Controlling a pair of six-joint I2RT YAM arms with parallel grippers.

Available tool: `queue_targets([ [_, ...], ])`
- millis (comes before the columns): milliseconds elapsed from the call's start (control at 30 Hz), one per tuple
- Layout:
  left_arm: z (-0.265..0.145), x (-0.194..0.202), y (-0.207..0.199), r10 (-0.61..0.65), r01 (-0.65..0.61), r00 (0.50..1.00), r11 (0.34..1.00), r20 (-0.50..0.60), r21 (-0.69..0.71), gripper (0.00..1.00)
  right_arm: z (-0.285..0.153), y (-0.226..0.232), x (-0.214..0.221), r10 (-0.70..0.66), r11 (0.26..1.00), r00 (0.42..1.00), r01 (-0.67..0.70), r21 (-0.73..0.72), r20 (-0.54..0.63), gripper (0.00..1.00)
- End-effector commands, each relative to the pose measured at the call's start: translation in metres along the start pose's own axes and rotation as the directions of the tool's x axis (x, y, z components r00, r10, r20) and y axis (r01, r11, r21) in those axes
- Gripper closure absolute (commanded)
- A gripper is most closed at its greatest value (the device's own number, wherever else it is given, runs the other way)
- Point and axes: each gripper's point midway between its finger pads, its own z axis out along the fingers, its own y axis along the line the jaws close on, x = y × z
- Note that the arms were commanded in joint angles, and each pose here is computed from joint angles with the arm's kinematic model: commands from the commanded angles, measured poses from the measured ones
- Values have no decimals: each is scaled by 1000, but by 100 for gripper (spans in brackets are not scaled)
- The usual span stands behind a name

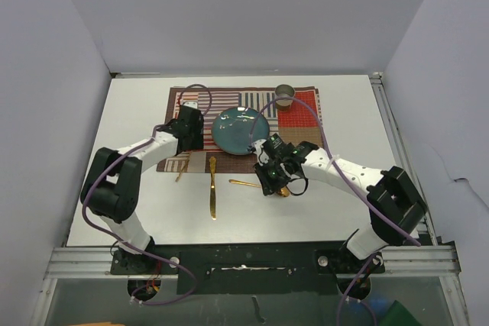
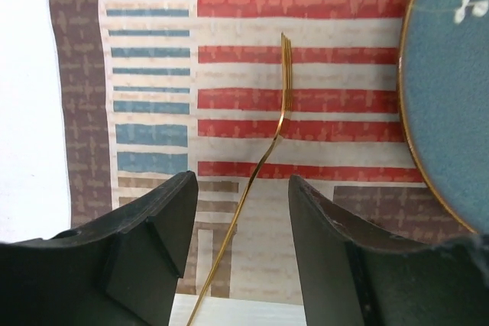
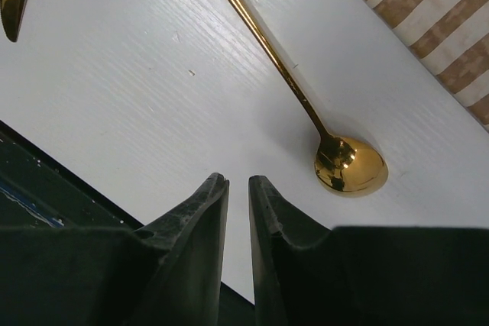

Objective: Set the dinner table for one person
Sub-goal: Adjust the fork on the napkin.

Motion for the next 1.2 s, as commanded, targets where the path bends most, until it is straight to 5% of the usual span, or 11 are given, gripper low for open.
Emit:
queue_targets([
  [0, -3, 5, 0, -5, 5, 1000, 1000, -12, 20, 49, -2, 9, -16, -22, 999, 998, 24, -35, 62, 80],
  [533, 27, 30, 0, 17, -16, 997, 1000, -78, 18, 72, 0, 9, -5, -10, 999, 999, 12, -37, 48, 79],
  [633, 22, 22, -2, 7, -5, 999, 1000, -52, 27, 83, 4, 8, -2, -8, 999, 999, 9, -38, 33, 79],
  [700, 18, 14, -1, 2, -2, 1000, 1000, -30, 24, 100, 8, 7, 0, -8, 999, 1000, 9, -37, 21, 79],
  [1167, 25, -53, -3, 41, -39, 995, 999, 96, -24, 100, 16, 4, 12, -1, 1000, 1000, 1, -32, -17, 79],
])
